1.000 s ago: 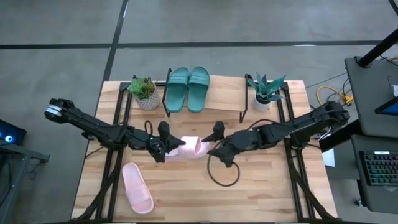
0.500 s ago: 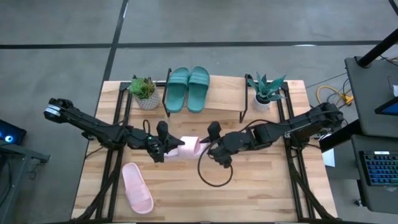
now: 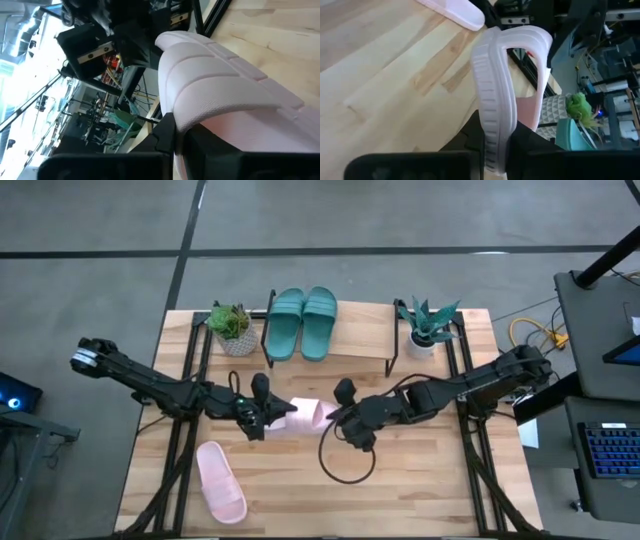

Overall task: Pick and place slides into the shelf
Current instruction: Put the top pink slide on the shelf

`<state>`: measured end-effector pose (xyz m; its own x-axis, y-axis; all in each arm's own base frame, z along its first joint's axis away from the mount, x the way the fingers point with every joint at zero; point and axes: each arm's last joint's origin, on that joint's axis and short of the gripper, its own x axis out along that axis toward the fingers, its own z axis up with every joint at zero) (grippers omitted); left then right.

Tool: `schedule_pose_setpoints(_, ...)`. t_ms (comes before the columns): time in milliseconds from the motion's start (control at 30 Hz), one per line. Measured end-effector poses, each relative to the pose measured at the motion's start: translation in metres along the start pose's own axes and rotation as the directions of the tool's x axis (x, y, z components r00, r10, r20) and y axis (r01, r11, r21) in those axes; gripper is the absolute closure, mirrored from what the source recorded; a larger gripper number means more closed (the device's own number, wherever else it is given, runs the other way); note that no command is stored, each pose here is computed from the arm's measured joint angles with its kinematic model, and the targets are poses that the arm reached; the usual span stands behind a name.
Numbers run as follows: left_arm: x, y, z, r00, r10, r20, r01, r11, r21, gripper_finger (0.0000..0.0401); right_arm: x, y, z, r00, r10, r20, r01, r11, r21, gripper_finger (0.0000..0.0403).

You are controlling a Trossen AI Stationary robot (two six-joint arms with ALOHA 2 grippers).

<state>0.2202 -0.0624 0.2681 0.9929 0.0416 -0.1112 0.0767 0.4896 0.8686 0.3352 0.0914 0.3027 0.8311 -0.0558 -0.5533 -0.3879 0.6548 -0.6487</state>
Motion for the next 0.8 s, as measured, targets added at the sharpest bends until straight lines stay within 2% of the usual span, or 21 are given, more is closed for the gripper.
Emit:
schedule_pose_setpoints(133,-0.002,0.006,-0.001,0.994,0.071,-0.082,-0.074,0.996,-0.043,0.0355,-0.002,-0.004,0.000,0.995,-0.087,-0.057,0.090,0.995,0.049,0.0375)
schedule_pose_setpoints(300,-0.012,0.018,-0.003,0.960,0.195,-0.202,-0.222,0.967,-0.123,0.0263,-0.003,-0.007,-0.001,0.984,-0.140,-0.107,0.152,0.982,0.115,0.0375)
schedule_pose_setpoints(433,-0.023,0.025,-0.006,0.918,0.262,-0.299,-0.315,0.938,-0.146,0.0190,-0.005,-0.006,0.000,0.951,-0.245,-0.187,0.272,0.953,0.134,0.0377)
schedule_pose_setpoints(600,-0.039,0.036,-0.010,0.859,0.345,-0.379,-0.427,0.890,-0.158,0.0136,-0.010,-0.006,0.002,0.863,-0.408,-0.298,0.474,0.859,0.195,0.0377)
schedule_pose_setpoints(800,-0.050,0.041,-0.012,0.839,0.376,-0.394,-0.483,0.847,-0.222,0.0125,-0.015,-0.010,0.002,0.749,-0.536,-0.391,0.651,0.704,0.284,0.0379)
